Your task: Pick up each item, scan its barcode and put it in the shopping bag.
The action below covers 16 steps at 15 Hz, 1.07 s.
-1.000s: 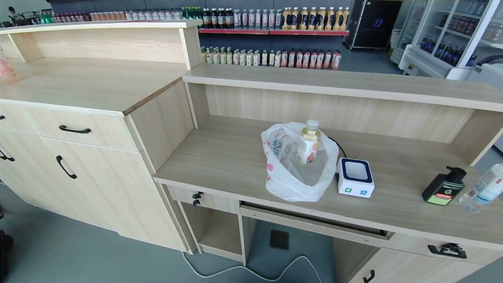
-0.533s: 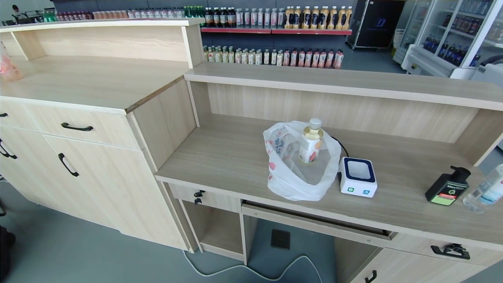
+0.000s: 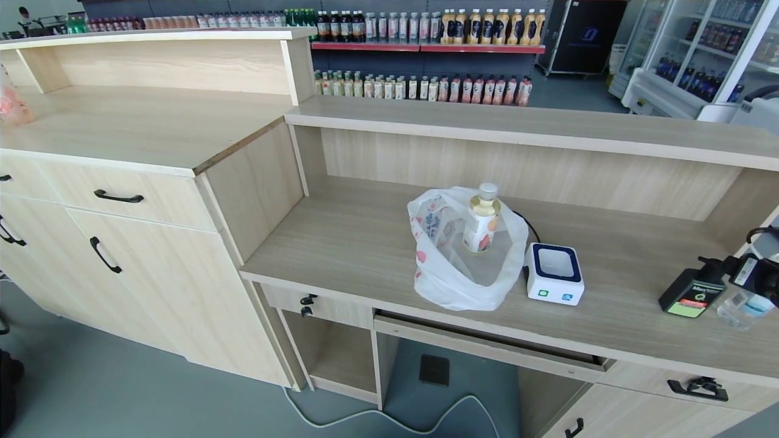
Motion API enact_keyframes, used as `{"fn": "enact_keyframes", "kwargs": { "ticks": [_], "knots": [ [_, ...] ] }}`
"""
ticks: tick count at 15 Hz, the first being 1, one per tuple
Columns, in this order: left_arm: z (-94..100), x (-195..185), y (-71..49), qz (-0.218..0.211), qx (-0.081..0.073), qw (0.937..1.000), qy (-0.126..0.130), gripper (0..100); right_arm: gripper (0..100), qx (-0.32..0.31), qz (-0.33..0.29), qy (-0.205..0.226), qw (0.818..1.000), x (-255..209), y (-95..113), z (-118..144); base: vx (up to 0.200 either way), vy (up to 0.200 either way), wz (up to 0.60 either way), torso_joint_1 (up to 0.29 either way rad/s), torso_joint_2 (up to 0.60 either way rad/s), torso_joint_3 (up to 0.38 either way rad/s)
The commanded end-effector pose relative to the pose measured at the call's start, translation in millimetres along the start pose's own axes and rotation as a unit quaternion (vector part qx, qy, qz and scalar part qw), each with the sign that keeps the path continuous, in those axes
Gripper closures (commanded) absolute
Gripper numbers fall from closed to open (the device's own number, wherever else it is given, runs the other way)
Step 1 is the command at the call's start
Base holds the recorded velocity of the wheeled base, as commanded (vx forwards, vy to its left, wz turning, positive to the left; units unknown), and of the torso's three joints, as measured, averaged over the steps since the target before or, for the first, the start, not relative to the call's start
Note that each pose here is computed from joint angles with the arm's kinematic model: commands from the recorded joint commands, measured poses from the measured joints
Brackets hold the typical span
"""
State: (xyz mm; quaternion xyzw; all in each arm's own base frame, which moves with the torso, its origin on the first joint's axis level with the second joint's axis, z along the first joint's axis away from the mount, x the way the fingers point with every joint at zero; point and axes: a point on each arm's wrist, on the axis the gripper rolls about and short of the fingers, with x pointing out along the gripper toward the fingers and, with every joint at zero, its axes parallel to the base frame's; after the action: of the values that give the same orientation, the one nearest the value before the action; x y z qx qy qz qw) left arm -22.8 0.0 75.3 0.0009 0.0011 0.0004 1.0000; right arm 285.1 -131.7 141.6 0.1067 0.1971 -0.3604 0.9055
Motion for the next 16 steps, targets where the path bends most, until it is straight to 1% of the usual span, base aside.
{"fn": "enact_keyframes", "kwargs": {
  "ticks": [1, 5, 10, 16],
  "knots": [
    [0.0, 0, 0.0, 0.000, 0.000, 1.0000, 0.000, 0, 0, -0.003, -0.012, 0.022, 1.000, 13, 5, -14, 0.000, 0.000, 0.00, 0.000, 0.00, 0.000],
    [0.0, 0, 0.0, 0.000, 0.000, 1.0000, 0.000, 0, 0, 0.022, -0.015, 0.020, 0.999, 30, 11, -22, 0.000, 0.000, 0.00, 0.000, 0.00, 0.000],
    [0.0, 0, 0.0, 0.000, 0.000, 1.0000, 0.000, 0, 0, 0.018, 0.001, 0.020, 1.000, 46, 27, -36, 0.000, 0.000, 0.00, 0.000, 0.00, 0.000],
    [0.0, 0, 0.0, 0.001, 0.000, 1.0000, 0.000, 0, 0, 0.017, 0.014, 0.009, 1.000, 63, 43, -33, 0.000, 0.000, 0.00, 0.000, 0.00, 0.000]
  ]
}}
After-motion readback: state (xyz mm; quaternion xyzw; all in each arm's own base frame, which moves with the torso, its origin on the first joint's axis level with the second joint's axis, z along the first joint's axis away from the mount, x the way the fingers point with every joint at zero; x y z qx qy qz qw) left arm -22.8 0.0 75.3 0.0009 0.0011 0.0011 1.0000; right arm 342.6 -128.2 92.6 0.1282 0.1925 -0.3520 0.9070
